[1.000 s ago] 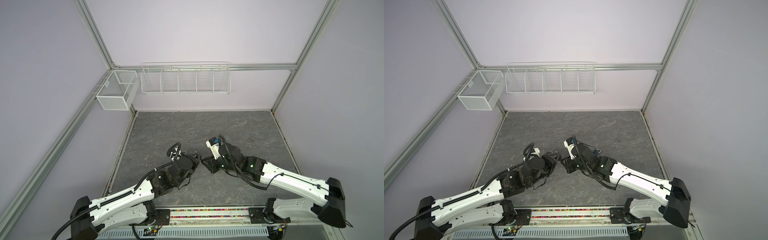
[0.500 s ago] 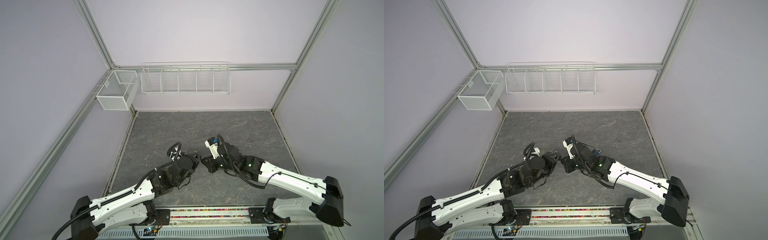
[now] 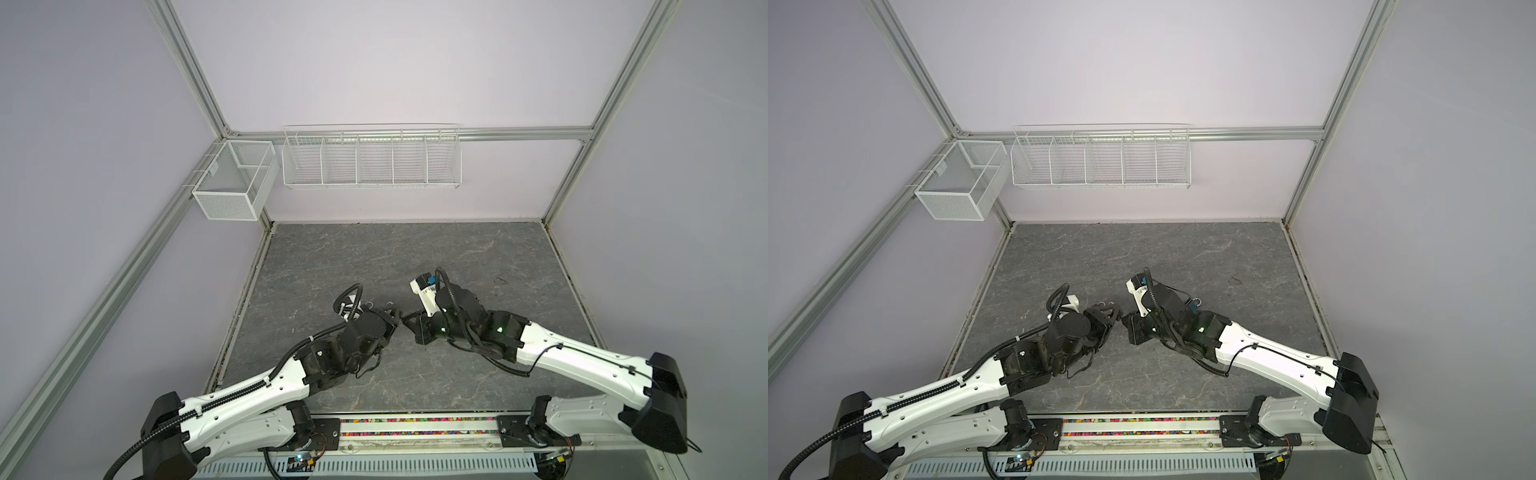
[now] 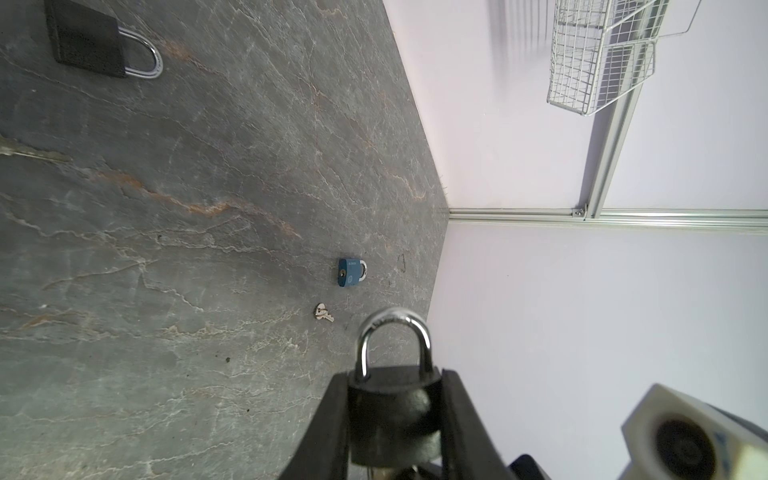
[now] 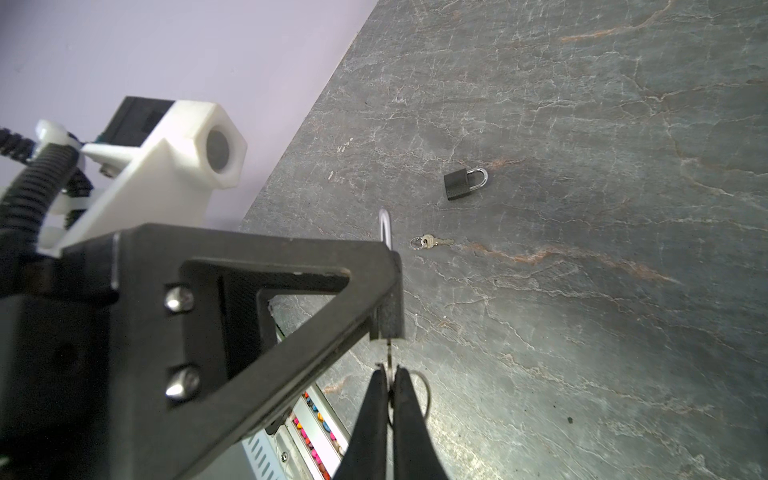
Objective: Unlock with the key
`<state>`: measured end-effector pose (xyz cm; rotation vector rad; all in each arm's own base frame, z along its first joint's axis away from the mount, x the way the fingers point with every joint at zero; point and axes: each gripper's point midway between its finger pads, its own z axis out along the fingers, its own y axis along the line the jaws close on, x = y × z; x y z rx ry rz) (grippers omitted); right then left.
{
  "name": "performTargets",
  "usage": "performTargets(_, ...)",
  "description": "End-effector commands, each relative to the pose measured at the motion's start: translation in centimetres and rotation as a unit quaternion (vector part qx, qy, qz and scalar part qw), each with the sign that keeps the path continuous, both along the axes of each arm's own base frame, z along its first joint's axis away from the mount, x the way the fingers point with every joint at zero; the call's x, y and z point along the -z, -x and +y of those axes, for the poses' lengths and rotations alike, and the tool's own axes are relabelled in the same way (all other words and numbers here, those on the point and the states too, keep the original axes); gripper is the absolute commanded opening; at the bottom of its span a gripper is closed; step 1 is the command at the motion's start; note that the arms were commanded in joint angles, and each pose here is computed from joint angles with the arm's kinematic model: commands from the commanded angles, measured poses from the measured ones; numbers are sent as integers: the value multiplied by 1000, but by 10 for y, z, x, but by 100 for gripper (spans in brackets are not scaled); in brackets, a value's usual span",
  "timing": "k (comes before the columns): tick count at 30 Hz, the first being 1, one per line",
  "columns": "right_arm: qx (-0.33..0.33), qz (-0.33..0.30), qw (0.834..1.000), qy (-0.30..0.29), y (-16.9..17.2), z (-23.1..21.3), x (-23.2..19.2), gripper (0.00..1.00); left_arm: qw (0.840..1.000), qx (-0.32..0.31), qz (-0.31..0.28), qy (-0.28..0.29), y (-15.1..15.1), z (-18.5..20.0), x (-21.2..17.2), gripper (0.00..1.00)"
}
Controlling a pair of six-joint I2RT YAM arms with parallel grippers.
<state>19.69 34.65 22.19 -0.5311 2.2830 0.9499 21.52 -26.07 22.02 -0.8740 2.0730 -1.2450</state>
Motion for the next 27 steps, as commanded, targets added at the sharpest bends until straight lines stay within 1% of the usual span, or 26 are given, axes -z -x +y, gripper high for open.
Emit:
performTargets(1, -13, -9, 998, -61, -3, 20, -33, 7, 997, 48, -6, 60, 6, -28, -32, 0)
performTargets(3, -5, -7, 998, -66, -4, 20, -36, 7, 996, 55, -5, 65, 7, -31, -31, 0)
performTargets(5, -5, -4, 996, -84, -5, 18, -41, 7, 996, 56, -7, 68, 8, -30, -32, 0)
performTargets(9, -21, 14, 991, -133, 1, 17, -56, 7, 996, 58, -16, 60, 10, -25, -34, 0)
performTargets(11, -38, 16, 987, -153, 7, 18, -66, 7, 995, 62, -25, 67, 10, -26, -35, 0)
performTargets(13, -44, 24, 985, -164, 9, 18, -71, 7, 994, 71, -36, 79, 11, -29, -40, 0)
performTargets(16, -52, 36, 982, -179, 12, 16, -76, 7, 992, 82, -48, 78, 13, -29, -45, 0)
performTargets(23, -72, 61, 965, -244, 16, 17, -97, 7, 990, 93, -61, 87, 18, -27, -51, 0)
performTargets(26, -71, 69, 963, -252, 17, 17, -101, 7, 989, 94, -65, 97, 18, -27, -54, 0)
performTargets(27, -64, 68, 965, -247, 16, 15, -100, 7, 989, 93, -66, 96, 18, -26, -54, 0)
